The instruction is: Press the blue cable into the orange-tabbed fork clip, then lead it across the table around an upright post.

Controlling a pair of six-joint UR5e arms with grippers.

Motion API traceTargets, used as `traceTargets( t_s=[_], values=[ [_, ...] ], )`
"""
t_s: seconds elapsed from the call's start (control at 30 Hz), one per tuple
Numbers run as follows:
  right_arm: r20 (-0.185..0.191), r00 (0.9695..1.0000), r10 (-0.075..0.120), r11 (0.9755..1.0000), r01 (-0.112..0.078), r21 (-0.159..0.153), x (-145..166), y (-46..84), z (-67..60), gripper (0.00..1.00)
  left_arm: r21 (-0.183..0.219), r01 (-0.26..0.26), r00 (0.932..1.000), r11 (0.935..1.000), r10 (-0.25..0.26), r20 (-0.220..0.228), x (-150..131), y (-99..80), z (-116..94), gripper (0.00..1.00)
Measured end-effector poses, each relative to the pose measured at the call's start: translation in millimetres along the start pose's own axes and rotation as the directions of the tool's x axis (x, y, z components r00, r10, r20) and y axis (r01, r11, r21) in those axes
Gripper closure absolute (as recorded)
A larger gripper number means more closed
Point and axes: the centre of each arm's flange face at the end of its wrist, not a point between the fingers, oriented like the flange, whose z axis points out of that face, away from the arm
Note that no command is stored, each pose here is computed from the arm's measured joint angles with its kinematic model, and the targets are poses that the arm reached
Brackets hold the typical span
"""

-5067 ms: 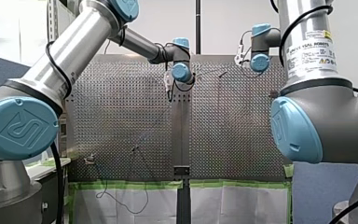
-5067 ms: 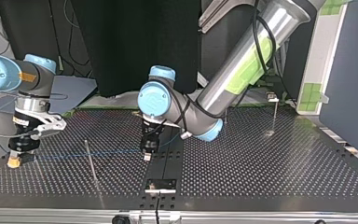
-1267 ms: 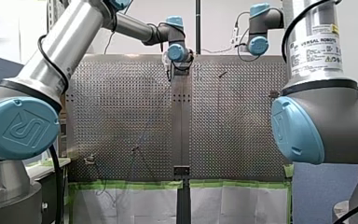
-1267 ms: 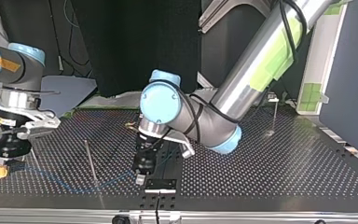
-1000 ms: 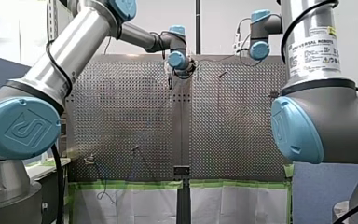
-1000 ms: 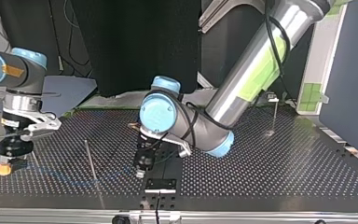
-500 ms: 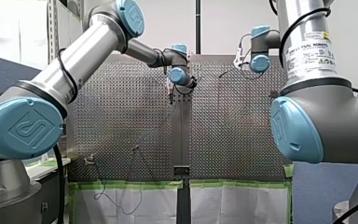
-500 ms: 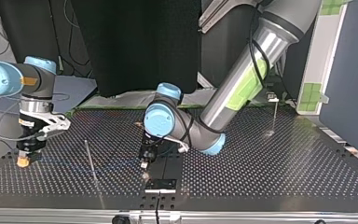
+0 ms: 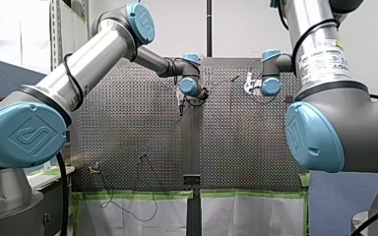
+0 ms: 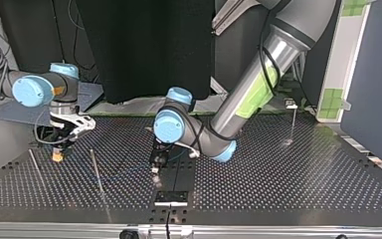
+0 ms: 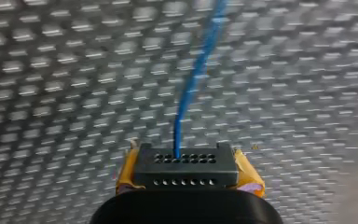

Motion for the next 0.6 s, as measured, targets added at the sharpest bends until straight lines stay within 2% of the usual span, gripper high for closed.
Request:
traceTargets(
  t_s=[0.1, 0.17, 0.2, 0.27, 0.3, 0.33, 0.37, 0.4, 0.43, 0.47, 0.6],
  values=[
    [0.035, 0.9994, -0.002, 0.9999, 0.003, -0.012, -29, -0.2, -4.4, 1.0, -0.001, 0.0, 1.0, 1.0, 0.0, -0.002, 1, -2.6, -2, 1.0],
    [0.056, 0.9984, -0.004, 0.9998, 0.005, -0.017, -47, -0.6, -8.4, 1.0, -0.006, -0.002, 1.0, 1.0, 0.002, -0.009, 4, -2.1, -3, 0.83],
    [0.071, 0.9975, -0.005, 0.9997, 0.007, -0.023, -60, 2.5, -10.1, 1.0, -0.007, -0.002, 0.9999, 1.0, 0.002, -0.01, 5, -1.3, -2, 0.83],
    [0.082, 0.9966, -0.006, 0.9996, 0.008, -0.028, -73, 5.8, -12.0, 1.0, -0.005, -0.005, 0.9999, 1.0, 0.005, -0.01, 6, -2.6, -3, 0.52],
    [0.09, 0.9959, -0.007, 0.9994, 0.01, -0.033, -82, 8.3, -13.4, 1.0, -0.004, -0.007, 0.9999, 1.0, 0.007, -0.01, 6, -3.4, -3, 0.52],
    [0.097, 0.9952, -0.009, 0.9992, 0.012, -0.037, -90, 9.8, -14.9, 1.0, -0.005, -0.01, 0.9999, 0.9999, 0.01, -0.01, 6, -3.6, -3, 0.39],
    [0.104, 0.9946, -0.011, 0.999, 0.015, -0.041, -97, 10.7, -16.4, 1.0, -0.006, -0.011, 0.9999, 0.9999, 0.011, -0.01, 6, -4.0, -4, 0.17],
    [0.113, 0.9935, -0.015, 0.9987, 0.021, -0.048, -107, 12.6, -18.2, 1.0, -0.008, -0.012, 0.9999, 0.9999, 0.012, -0.011, 6, -4.3, -4, 0.17],
    [0.119, 0.9928, -0.019, 0.9983, 0.025, -0.052, -114, 14.1, -19.3, 1.0, -0.014, -0.013, 0.9999, 0.9998, 0.013, -0.011, 6, -3.9, -4, 0.03],
    [0.124, 0.992, -0.023, 0.998, 0.03, -0.056, -121, 15.2, -20.4, 1.0, -0.019, -0.014, 0.9998, 0.9997, 0.014, -0.012, 6, -3.6, -4, 0.0],
    [0.149, 0.988, -0.039, 0.9961, 0.05, -0.073, -148, 21.4, -26.1, 1.0, -0.049, -0.019, 0.9996, 0.9986, 0.018, -0.023, 7, -2.5, -7, 0.0]
  ],
)
